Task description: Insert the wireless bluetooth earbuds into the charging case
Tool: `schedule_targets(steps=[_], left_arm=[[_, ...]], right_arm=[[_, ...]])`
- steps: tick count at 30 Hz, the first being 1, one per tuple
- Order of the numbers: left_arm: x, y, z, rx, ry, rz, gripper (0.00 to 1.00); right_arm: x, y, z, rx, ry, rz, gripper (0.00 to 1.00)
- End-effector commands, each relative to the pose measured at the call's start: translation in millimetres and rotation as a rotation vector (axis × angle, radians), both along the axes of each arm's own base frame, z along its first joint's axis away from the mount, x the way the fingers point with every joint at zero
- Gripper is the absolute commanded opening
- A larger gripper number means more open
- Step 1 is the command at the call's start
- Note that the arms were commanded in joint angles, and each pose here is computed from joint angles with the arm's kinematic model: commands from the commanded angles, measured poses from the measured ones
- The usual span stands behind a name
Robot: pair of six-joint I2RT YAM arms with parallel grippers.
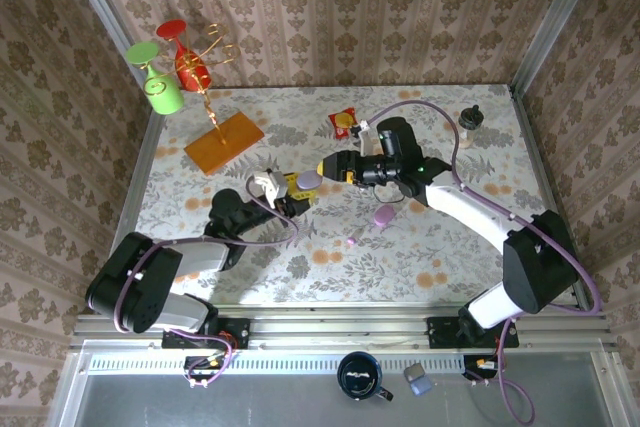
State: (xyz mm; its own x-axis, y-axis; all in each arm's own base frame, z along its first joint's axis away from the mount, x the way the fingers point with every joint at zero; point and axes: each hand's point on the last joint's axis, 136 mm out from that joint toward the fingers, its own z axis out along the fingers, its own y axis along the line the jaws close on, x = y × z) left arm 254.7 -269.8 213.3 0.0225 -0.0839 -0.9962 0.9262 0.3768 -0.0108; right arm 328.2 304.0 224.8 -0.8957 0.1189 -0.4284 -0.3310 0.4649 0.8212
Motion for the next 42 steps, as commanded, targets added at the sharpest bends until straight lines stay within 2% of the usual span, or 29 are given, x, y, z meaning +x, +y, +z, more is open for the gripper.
schedule_targets(steps=[1,5,8,17,21,25,26,27,29,31,36,42], left_arm=[[-6.4,-5.2,30.7,-0.067,-0.054,-0.032,0.2],[-1.8,-8.1,35.2,-0.07,-0.077,-0.007,0.2],[4.3,-11.7,34.3,-0.063,-0.086,0.007,0.2],[15.7,-14.8,27.3,-0.038,-0.103,0.044,0.21],[17.9,-11.8,21.7,-0.023,-0.108,0.072,0.26],[16.2,-12.1,18.4,-0.018,-0.096,0.057,0.37],[14.0,-12.5,16.8,-0.014,-0.096,0.04,0.54],[12.2,-12.5,14.9,-0.009,-0.093,0.025,0.64],[10.7,-9.0,9.2,-0.002,-0.078,0.019,0.78],[9.9,-3.2,1.5,0.009,-0.061,0.032,0.86],[8.7,16.3,-14.7,0.028,-0.023,0.117,0.94],[4.0,35.1,-28.6,0.06,0.022,0.209,1.0]], right_arm=[[-12.8,13.5,28.2,0.212,0.086,0.093,0.7],[-13.8,21.6,28.6,0.302,0.156,0.134,0.68],[-12.5,23.6,22.0,0.309,0.187,0.136,0.64],[-9.8,20.7,20.8,0.313,0.193,0.114,0.35],[-7.5,20.3,21.5,0.323,0.19,0.107,0.24],[-1.4,17.7,21.3,0.338,0.193,0.088,0.19],[0.7,16.7,20.6,0.338,0.19,0.08,0.19],[3.2,14.6,19.6,0.337,0.183,0.068,0.19],[10.7,7.8,12.7,0.318,0.176,0.029,0.18],[18.9,-0.8,1.7,0.282,0.166,-0.018,0.17],[39.1,-16.9,-34.8,0.195,0.172,-0.115,0.17],[60.2,-15.0,-80.4,0.062,0.142,-0.166,0.14]])
